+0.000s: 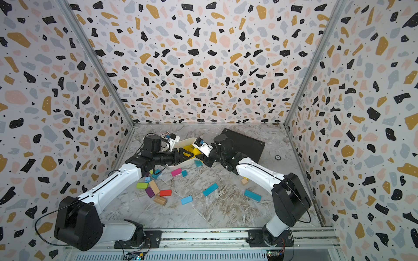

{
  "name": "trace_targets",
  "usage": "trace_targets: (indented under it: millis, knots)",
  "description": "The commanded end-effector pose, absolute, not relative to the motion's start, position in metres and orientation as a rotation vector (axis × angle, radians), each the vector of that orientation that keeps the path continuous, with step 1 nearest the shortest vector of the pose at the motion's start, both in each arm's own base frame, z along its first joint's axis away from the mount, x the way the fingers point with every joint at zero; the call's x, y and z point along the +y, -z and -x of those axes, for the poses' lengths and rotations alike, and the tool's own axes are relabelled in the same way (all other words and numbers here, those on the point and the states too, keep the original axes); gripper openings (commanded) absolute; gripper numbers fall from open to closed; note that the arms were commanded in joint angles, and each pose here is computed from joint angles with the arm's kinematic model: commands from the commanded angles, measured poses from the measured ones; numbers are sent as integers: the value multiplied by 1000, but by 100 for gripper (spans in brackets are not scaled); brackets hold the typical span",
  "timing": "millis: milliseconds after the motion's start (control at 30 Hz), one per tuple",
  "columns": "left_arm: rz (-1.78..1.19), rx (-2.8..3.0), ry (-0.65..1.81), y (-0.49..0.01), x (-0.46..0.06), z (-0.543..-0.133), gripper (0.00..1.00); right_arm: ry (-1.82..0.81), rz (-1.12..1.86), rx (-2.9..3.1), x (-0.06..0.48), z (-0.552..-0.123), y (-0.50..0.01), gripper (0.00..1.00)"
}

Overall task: Pick out the yellow building blocks
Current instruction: Place the building block in the storage box.

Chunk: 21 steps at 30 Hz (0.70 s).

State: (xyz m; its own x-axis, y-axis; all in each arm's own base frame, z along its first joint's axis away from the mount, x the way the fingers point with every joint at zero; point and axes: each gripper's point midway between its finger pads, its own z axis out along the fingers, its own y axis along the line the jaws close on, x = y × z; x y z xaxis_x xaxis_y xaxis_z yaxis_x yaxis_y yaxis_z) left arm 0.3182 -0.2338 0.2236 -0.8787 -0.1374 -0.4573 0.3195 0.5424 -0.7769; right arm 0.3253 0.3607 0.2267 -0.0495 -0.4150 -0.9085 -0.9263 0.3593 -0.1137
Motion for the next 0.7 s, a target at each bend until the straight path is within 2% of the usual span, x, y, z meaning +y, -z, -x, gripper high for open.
trace_targets:
  millis: [0, 300, 667]
  knots:
    - [-269, 2245, 1270, -243, -247, -322, 58, -694, 1214, 1576, 373, -323, -254, 14]
    - [-264, 2183, 1241, -249, -253, -330, 49, -696, 1270, 1572, 375, -310, -249, 14]
    - [-248, 2211, 1252, -240, -254, -330, 18, -691, 1260, 1550, 380, -308, -252, 13]
